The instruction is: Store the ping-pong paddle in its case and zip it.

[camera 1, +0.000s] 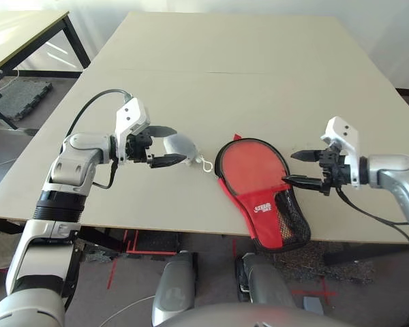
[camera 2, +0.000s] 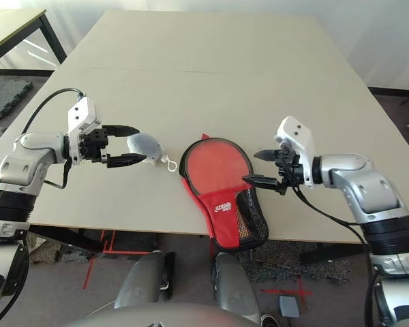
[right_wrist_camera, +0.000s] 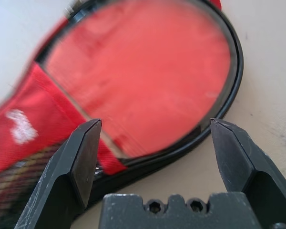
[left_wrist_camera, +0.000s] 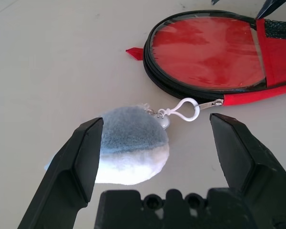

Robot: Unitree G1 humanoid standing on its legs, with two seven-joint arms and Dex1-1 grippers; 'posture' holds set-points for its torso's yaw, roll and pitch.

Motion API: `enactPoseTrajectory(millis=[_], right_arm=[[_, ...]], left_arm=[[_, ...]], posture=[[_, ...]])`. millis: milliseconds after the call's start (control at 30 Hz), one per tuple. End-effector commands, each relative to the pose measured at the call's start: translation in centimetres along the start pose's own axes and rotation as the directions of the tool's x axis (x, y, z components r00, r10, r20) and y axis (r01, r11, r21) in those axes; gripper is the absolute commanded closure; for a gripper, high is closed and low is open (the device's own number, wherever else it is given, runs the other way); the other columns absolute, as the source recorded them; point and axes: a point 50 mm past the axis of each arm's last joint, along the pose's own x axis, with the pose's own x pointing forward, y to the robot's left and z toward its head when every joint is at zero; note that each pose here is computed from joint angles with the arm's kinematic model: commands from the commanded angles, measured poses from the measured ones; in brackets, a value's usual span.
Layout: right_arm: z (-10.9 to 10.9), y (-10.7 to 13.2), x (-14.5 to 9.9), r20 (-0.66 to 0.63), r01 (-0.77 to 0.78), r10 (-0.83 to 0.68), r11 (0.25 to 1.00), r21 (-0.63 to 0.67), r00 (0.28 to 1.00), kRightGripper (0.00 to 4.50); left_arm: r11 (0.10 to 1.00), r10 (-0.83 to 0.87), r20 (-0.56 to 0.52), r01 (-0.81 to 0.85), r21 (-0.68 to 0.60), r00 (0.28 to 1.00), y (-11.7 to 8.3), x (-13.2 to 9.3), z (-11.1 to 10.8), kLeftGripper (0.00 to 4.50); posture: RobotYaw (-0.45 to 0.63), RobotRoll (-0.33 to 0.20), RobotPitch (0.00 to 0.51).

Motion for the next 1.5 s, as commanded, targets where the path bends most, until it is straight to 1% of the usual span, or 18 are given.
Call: enactPoseTrajectory(millis=[33, 367, 533, 667, 767, 933, 1167, 1200, 1233, 1333, 1367, 1400, 1433, 1500], right_arm=[[-0.1, -0.3, 0.6, -0.015, -0.007, 0.006, 1.0, -0.025, 1.0, 0.01], [-0.6, -0.4, 1.4, -0.03, -0.023, 0.023, 1.0, -0.014, 0.999, 0.01], [-1.3, 0.0, 1.7, -0.068, -0.038, 0.038, 0.999, -0.004, 0.997, 0.01], [-1.3, 0.1, 1.6, -0.068, -0.041, 0.041, 0.999, -0.004, 0.997, 0.01], [-1.5, 0.1, 1.4, -0.074, -0.039, 0.038, 0.999, -0.004, 0.997, 0.01], [-1.7, 0.3, 1.3, -0.073, -0.035, 0.035, 0.999, 0.002, 0.997, 0.01], [-1.7, 0.7, 1.4, -0.066, -0.031, 0.032, 0.999, 0.008, 0.997, 0.01], [-1.7, 0.7, 1.4, -0.064, -0.03, 0.03, 1.0, 0.009, 0.998, 0.0], [-1.7, 0.8, 1.4, -0.062, -0.029, 0.029, 1.0, 0.01, 0.998, 0.0], [-1.9, 0.9, 1.4, -0.061, -0.025, 0.026, 1.0, 0.015, 0.998, 0.0], [-2.0, 1.0, 1.3, -0.062, -0.024, 0.025, 1.0, 0.016, 0.998, 0.0], [-2.0, 1.0, 1.4, -0.063, -0.024, 0.025, 1.0, 0.016, 0.998, 0.0], [-2.0, 1.1, 1.3, -0.064, -0.024, 0.025, 1.0, 0.017, 0.998, 0.0], [-2.2, 1.2, 1.4, -0.066, -0.023, 0.025, 1.0, 0.02, 0.997, 0.0]], left_arm=[[1.0, 0.031, 0.004, -0.031, -0.005, 1.0, 0.1, -0.7, 0.2, 0.0], [0.998, 0.057, -0.005, -0.057, -0.023, 0.998, -0.1, -1.0, -0.2, 0.0], [0.997, 0.08, -0.03, -0.081, -0.018, 0.996, 0.2, -0.6, -0.4, 0.0], [0.993, 0.119, -0.052, -0.119, 0.013, 0.991, 0.7, -0.2, -0.4, 0.0], [0.99, 0.135, -0.085, -0.131, 0.052, 0.987, 1.0, 0.2, -0.7, 0.0], [0.983, 0.151, -0.147, -0.133, 0.128, 0.978, 1.6, 1.6, -1.3, 0.0], [0.983, 0.111, -0.2, -0.079, 0.164, 0.973, 1.6, 3.5, -2.0, 0.0], [0.983, 0.109, -0.203, -0.075, 0.165, 0.973, 1.6, 3.8, -2.1, 0.38], [0.984, 0.104, -0.206, -0.07, 0.165, 0.973, 1.6, 4.2, -2.0, 0.62], [0.981, 0.088, -0.235, -0.043, 0.19, 0.968, 1.7, 5.0, -2.0, 1.71], [0.979, 0.088, -0.245, -0.038, 0.2, 0.966, 1.8, 5.1, -2.0, 2.18], [0.978, 0.088, -0.25, -0.036, 0.207, 0.964, 1.9, 5.2, -2.1, 2.45], [0.977, 0.09, -0.251, -0.036, 0.212, 0.964, 2.0, 5.4, -2.0, 2.87], [0.973, 0.102, -0.251, -0.044, 0.225, 0.962, 2.4, 5.8, -1.7, 3.53]], posture=[[0.2, 0.0, 0.105], [0.21, 0.0, 0.105], [0.21, 0.0, 0.107], [0.21, 0.0, 0.108], [0.2, 0.0, 0.112], [0.19, 0.0, 0.115], [0.17, 0.0, 0.117], [0.16, 0.0, 0.117], [0.16, 0.0, 0.116], [0.15, 0.0, 0.115], [0.15, 0.0, 0.116], [0.15, 0.0, 0.115], [0.15, 0.0, 0.116], [0.14, 0.0, 0.116]])
